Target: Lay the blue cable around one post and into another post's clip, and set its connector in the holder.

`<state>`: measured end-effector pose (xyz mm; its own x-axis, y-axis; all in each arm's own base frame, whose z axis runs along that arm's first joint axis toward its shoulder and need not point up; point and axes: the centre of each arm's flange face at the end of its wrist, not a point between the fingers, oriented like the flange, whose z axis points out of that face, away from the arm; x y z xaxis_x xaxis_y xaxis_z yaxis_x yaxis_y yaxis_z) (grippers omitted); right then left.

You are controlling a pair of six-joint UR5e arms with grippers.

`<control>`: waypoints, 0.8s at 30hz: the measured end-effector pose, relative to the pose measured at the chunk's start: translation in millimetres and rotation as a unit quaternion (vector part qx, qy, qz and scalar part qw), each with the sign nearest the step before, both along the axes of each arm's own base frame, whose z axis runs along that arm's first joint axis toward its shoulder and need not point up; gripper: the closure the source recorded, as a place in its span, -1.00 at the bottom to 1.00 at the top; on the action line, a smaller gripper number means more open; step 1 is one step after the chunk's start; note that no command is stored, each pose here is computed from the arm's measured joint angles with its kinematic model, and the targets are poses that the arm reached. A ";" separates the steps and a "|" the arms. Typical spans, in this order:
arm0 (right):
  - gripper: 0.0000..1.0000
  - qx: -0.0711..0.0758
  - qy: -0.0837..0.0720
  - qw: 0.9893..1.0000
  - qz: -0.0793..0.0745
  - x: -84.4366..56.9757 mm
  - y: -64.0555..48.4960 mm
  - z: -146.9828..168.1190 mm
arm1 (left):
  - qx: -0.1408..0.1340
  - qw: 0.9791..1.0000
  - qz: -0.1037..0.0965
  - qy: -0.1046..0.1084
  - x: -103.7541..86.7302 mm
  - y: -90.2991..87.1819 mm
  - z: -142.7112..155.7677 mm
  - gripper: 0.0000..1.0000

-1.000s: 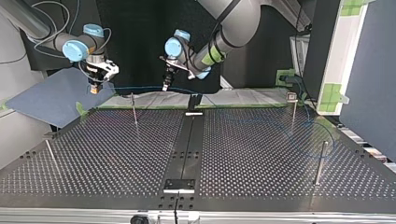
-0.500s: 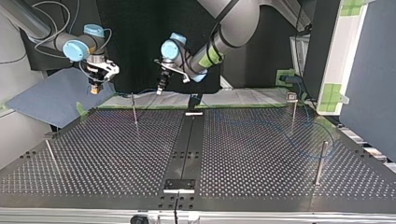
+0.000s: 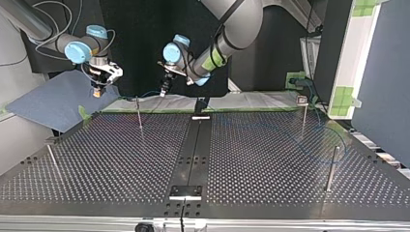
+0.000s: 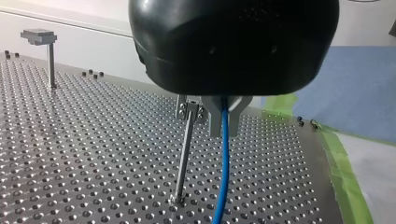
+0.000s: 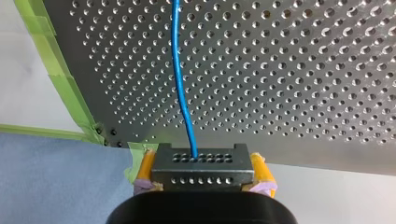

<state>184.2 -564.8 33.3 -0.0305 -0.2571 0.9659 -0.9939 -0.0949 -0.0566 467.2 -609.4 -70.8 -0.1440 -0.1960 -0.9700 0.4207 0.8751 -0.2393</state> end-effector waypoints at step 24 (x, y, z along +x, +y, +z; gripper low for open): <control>1.00 0.007 0.008 0.999 -0.032 -16.2 -1.2 -2.8 | -0.007 0.999 0.033 0.003 19.0 15.3 7.2 0.98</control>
<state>168.0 -566.0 30.4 -0.0324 -0.2690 0.9626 -0.9986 -0.0308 -0.0423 486.2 -594.1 -63.6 -0.1355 -0.2196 -0.9661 0.3603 0.8975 -0.2545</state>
